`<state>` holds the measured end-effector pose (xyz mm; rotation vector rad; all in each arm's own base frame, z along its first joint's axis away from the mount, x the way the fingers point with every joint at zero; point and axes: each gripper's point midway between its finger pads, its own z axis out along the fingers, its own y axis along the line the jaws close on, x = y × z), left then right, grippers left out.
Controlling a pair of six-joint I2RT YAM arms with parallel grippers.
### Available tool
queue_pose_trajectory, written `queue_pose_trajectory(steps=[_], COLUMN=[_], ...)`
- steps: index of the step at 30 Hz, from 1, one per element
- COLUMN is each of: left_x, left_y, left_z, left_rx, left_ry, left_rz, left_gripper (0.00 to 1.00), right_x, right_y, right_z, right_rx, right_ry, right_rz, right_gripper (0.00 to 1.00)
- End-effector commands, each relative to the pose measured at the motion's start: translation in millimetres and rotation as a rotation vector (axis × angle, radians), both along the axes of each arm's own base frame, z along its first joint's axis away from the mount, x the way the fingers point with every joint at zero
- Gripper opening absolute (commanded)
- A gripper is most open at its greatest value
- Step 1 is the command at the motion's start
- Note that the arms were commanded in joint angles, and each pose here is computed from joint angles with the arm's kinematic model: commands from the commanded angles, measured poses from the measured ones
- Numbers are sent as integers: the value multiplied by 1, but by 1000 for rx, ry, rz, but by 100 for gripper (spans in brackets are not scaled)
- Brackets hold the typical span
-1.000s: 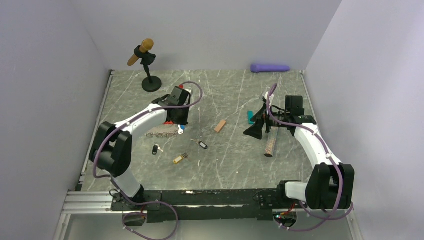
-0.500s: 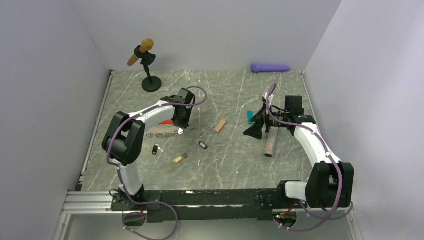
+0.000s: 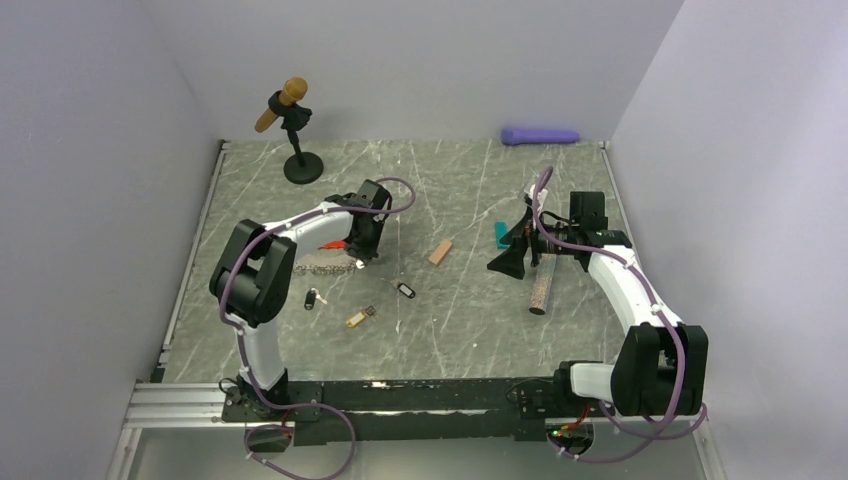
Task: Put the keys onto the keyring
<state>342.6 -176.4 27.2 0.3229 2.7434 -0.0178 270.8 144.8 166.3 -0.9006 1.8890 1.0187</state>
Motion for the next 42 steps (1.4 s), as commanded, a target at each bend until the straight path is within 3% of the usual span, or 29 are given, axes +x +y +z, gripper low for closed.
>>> queue_pose_trajectory(steps=[1,4,10,14,21,29,33,42], left_x=[8,7,5,1,-39,-123,-145,-169], left_y=[-6,-5,-6,-24,-70,-120,-131,-138], left_z=[10,10,18,58,131,204,227,249], left_rx=[-7,-7,-28,-154,-378,-572,-645,-810], left_ry=[-29,-30,-59,-187,-406,-667,-756,-896], left_rz=[-16,-18,-38,-152,-583,-1137,-1227,-1218], left_gripper=[8,0,0,0,0,0,0,0], right_x=[7,6,5,-1,-48,-72,-82,-105], right_y=[1,1,1,2,26,63,95,113], right_z=[14,14,16,17,20,61,69,99], right_rx=[5,6,6,5,32,22,-19,112], right_ry=[-64,-67,-75,-100,-205,-372,-430,-411], right_rz=[20,22,26,65,362,628,700,783], right_gripper=[100,100,100,100,100,99,95,69])
